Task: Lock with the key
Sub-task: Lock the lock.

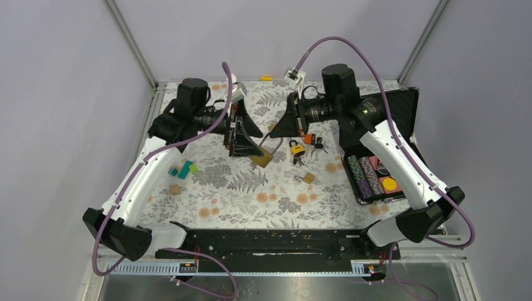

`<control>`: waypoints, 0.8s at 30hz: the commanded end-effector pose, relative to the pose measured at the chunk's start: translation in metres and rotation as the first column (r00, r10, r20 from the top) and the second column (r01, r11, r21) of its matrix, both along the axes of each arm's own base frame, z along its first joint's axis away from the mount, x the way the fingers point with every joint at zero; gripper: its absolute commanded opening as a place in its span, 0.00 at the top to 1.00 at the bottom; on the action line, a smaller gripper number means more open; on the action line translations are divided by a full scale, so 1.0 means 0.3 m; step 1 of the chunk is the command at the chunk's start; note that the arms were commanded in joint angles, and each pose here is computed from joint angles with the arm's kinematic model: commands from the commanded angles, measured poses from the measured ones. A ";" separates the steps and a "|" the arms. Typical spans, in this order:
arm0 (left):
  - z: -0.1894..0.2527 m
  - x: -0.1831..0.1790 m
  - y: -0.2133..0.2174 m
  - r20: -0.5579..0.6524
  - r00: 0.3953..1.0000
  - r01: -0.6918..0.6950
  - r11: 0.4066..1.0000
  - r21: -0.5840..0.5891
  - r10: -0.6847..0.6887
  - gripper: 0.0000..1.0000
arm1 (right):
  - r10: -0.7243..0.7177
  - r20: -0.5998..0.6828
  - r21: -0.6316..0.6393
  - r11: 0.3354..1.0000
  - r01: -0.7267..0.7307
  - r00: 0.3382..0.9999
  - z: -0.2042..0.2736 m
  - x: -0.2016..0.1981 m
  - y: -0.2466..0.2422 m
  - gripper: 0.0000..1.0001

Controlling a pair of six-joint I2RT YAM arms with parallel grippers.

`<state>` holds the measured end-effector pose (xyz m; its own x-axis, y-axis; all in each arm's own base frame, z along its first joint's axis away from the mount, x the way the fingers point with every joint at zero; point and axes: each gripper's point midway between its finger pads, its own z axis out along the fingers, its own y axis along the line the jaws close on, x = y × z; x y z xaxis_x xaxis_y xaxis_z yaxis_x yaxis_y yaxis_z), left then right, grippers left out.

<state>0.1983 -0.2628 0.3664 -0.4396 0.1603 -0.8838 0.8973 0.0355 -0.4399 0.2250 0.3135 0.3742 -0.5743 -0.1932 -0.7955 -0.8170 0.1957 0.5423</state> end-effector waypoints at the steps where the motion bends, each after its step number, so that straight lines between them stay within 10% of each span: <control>1: -0.085 -0.004 0.025 0.060 0.998 -0.004 0.991 0.132 -0.004 0.04 | 0.068 0.084 0.021 0.997 -0.070 0.994 0.059 -0.051 0.011 1.00; 17: -0.123 -0.033 -0.048 -0.033 0.995 0.099 0.981 0.167 -0.095 0.52 | 0.098 0.078 0.052 0.993 -0.102 0.992 0.089 -0.072 0.027 1.00; 24: -0.111 -0.040 -0.056 -0.029 0.994 0.106 0.981 0.163 -0.103 0.97 | 0.081 0.018 0.066 0.994 -0.082 0.997 0.112 -0.058 0.043 1.00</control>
